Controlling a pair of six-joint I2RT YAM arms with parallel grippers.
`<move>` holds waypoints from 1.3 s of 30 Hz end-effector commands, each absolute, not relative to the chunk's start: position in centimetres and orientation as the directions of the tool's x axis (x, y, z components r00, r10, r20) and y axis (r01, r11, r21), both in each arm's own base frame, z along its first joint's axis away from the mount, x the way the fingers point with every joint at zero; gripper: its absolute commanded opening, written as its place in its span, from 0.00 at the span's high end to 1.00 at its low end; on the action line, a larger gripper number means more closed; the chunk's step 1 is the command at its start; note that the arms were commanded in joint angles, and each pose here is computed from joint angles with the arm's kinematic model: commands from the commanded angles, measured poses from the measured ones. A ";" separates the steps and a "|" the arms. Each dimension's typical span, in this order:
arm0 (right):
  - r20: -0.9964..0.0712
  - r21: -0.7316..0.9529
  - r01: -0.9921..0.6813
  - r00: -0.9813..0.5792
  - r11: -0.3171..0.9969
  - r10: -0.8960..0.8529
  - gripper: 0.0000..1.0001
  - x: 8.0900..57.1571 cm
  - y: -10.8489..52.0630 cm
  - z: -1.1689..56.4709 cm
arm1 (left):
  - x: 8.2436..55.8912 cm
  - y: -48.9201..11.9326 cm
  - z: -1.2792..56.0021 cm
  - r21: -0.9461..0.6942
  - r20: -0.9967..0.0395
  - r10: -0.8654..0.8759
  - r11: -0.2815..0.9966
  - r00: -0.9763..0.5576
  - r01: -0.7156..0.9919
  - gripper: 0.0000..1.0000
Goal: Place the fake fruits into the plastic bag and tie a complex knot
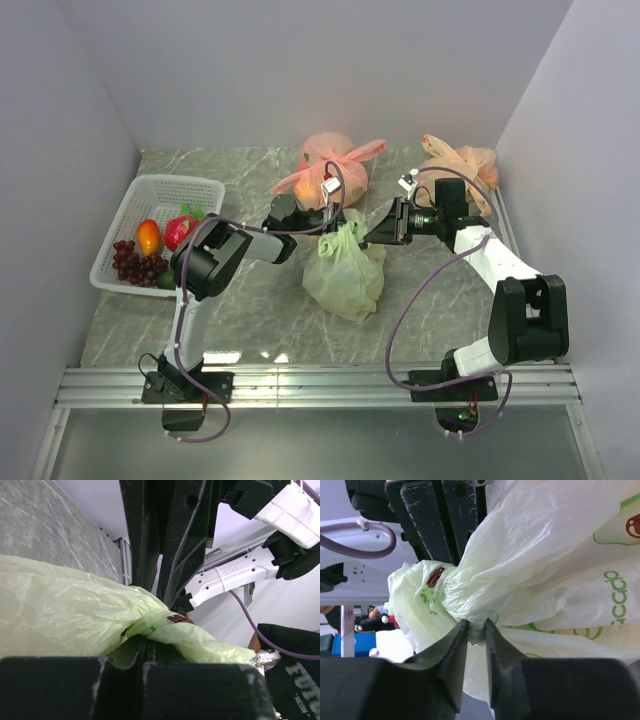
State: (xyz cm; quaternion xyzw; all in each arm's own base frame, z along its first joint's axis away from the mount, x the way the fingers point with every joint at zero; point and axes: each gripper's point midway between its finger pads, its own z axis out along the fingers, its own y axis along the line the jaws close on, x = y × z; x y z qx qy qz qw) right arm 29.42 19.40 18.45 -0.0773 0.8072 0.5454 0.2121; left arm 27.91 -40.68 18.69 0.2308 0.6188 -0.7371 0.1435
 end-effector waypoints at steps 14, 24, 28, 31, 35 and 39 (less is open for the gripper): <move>-0.526 0.776 -0.444 -0.847 0.448 0.071 1.00 30.7 18.9 19.9 | 28.7 -36.9 24.0 -0.626 -0.759 -0.046 -0.225 -0.649 0.747 0.72; -0.575 0.727 -0.482 -0.817 0.489 0.050 1.00 31.3 18.4 20.5 | 28.6 -28.5 21.9 -0.546 -0.791 0.254 0.116 -0.556 0.830 0.50; -0.585 0.712 -0.495 -0.810 0.498 0.031 1.00 31.5 18.4 20.4 | 27.5 -26.5 22.8 -0.514 -0.773 0.346 0.151 -0.532 0.844 0.28; -0.589 0.703 -0.502 -0.808 0.504 0.018 1.00 31.5 18.3 20.5 | 27.3 -26.6 24.2 -0.534 -0.740 0.378 0.172 -0.556 0.828 0.26; -0.586 0.701 -0.503 -0.810 0.506 0.007 1.00 31.5 18.3 20.4 | 26.9 -27.7 24.7 -0.525 -0.717 0.444 0.162 -0.537 0.835 0.13; -0.596 0.692 -0.515 -0.803 0.506 -0.002 1.00 31.5 18.4 20.6 | 27.3 -29.1 23.5 -0.537 -0.681 0.478 0.190 -0.555 0.822 0.11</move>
